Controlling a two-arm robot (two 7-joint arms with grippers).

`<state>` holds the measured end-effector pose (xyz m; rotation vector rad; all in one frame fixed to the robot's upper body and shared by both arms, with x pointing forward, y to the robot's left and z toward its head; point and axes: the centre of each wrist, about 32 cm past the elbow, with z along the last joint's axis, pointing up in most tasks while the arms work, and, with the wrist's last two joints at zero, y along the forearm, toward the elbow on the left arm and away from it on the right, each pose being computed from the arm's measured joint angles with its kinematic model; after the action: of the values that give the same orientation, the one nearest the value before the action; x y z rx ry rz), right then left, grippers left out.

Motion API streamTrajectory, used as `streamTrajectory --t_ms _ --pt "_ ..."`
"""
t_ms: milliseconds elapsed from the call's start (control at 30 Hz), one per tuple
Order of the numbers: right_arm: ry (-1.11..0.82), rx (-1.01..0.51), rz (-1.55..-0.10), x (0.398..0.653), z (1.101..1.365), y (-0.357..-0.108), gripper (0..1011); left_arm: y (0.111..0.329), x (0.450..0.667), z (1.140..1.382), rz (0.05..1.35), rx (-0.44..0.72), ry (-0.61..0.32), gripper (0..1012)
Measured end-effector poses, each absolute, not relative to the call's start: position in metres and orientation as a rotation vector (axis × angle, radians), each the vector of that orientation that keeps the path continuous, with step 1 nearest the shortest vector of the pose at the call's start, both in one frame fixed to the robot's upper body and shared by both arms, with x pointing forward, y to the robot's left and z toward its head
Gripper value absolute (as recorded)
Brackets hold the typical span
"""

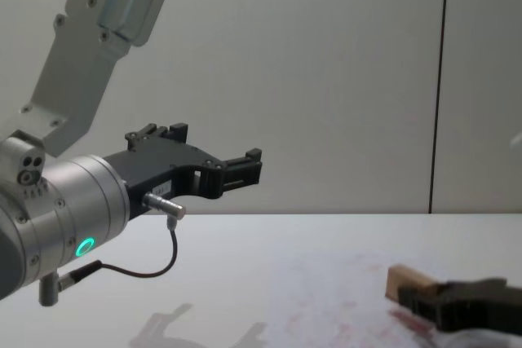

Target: Use the one hand to pick up the stamp and affix it onto the A4 paper.

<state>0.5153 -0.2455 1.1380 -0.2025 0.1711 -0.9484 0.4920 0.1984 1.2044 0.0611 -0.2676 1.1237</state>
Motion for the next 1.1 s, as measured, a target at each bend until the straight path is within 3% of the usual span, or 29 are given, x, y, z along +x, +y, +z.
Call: streamTrajectory --t_ms 567,1100 --pt "0.058 -0.178 -1.071 0.511 1.162 -0.268 221 0.198 0.492 1.204 1.124 0.061 -0.268 993" --pt "0.091 -0.253 -1.151 0.504 1.156 -0.292 220 0.198 0.492 1.204 1.124 0.061 -0.268 993"
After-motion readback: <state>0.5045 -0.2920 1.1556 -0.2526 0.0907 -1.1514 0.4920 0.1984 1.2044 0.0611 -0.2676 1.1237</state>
